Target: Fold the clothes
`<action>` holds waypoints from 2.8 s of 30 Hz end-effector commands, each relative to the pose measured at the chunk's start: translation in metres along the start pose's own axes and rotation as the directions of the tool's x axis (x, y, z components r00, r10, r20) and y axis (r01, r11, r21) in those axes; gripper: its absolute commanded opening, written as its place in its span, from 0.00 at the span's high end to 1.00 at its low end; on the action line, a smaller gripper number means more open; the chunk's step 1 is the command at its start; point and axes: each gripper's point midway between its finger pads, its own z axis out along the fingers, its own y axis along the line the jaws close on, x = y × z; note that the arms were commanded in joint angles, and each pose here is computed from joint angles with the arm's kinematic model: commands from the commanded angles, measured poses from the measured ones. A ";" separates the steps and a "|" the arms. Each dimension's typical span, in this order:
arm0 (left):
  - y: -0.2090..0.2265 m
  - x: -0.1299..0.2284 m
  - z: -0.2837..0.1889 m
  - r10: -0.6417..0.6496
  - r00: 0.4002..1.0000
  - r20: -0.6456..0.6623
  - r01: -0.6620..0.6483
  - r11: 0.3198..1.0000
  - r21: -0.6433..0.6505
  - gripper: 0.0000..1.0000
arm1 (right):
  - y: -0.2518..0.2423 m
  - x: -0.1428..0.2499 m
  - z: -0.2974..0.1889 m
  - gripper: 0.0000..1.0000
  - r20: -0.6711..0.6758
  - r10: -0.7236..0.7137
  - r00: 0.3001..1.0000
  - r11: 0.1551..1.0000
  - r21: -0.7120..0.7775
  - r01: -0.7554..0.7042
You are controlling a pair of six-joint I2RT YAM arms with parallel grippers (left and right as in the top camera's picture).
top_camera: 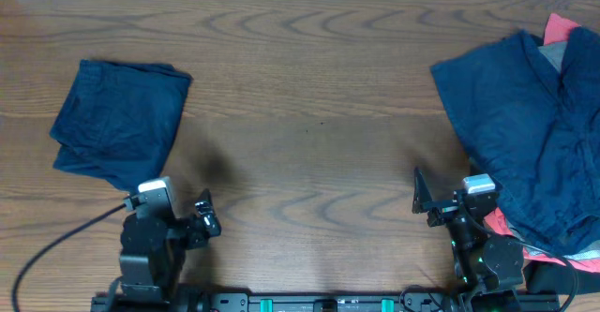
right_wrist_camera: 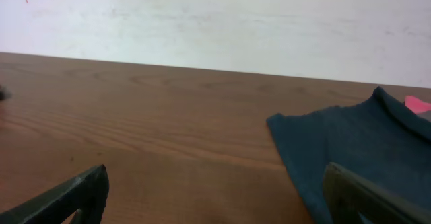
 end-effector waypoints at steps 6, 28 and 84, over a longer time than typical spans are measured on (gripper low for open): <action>0.003 -0.015 0.020 -0.025 0.965 0.262 0.017 0.999 0.035 0.02 | -0.001 0.000 0.000 0.01 0.003 -0.014 1.000 1.000 0.003 0.014; -0.006 -0.016 0.049 0.032 0.912 0.409 -0.072 0.994 0.083 0.02 | -0.001 0.000 0.000 0.01 0.003 -0.014 1.000 1.000 0.003 0.014; -0.006 -0.016 0.050 0.033 0.912 0.408 -0.072 0.994 0.082 0.02 | -0.001 0.000 0.000 0.01 0.003 -0.014 1.000 1.000 0.003 0.014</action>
